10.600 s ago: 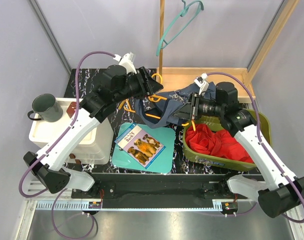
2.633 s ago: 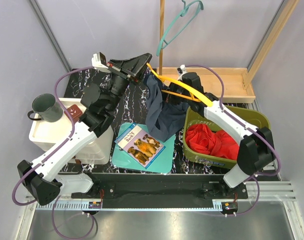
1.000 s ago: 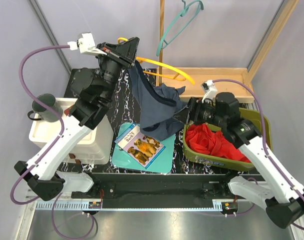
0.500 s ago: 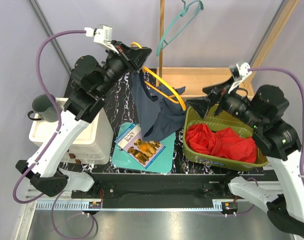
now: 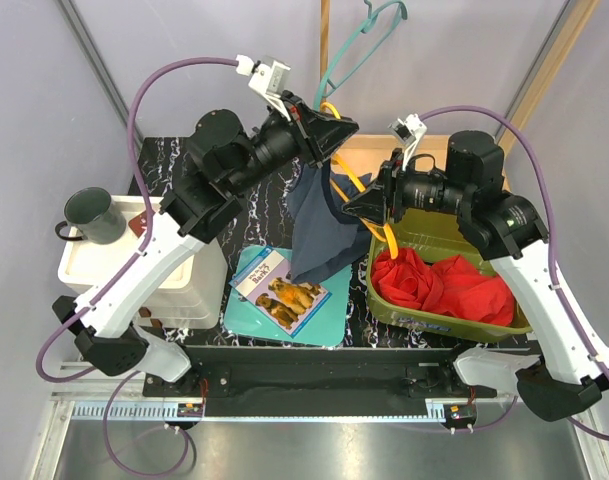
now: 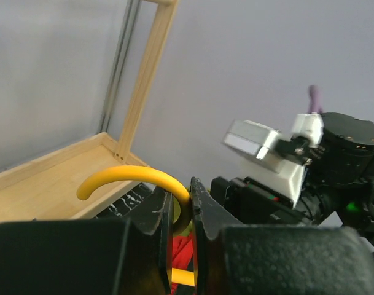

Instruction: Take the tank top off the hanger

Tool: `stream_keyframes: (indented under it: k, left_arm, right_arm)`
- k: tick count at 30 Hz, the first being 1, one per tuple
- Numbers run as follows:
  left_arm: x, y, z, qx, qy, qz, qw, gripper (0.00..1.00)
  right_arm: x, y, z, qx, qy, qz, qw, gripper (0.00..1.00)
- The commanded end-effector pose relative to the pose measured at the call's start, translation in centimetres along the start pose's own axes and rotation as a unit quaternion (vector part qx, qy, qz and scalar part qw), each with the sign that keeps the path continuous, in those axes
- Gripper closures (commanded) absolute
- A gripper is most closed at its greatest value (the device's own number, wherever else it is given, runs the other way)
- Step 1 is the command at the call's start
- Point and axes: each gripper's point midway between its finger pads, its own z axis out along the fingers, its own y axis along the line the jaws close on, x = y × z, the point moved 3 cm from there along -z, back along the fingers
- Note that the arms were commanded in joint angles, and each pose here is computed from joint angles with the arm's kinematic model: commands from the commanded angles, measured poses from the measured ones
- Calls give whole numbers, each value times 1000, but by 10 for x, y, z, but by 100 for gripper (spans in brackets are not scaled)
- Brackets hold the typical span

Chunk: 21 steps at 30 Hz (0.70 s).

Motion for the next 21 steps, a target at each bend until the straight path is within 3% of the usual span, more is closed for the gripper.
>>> stream_keyframes:
  k: [1, 3, 5, 7, 9, 12, 15, 21]
  left_arm:
    - [-26, -28, 0, 40, -41, 20, 998, 100]
    - [-21, -31, 0, 36, -40, 19, 998, 100]
    - [-18, -29, 0, 26, -39, 22, 999, 100]
    - [-18, -27, -3, 20, -41, 26, 999, 97]
    - [-21, -25, -9, 10, -46, 34, 998, 64]
    - [-24, -23, -27, -4, -50, 50, 997, 38]
    - [-24, -16, -49, -31, -58, 63, 996, 28]
    - [-5, 1, -104, -74, -70, 60, 993, 22]
  right_arm:
    - [-1, 15, -7, -27, -7, 17, 999, 69]
    - [1, 14, -6, -26, -6, 33, 999, 80]
    - [4, 14, -4, -28, -4, 44, 999, 99]
    - [4, 17, -4, -33, -7, 59, 998, 100]
    - [2, 19, -5, -37, -13, 65, 997, 100]
    - [-3, 21, -7, -35, -30, 60, 997, 100]
    - [-10, 22, -10, -30, -47, 57, 997, 100]
    - [-14, 23, -3, -46, -38, 72, 996, 100]
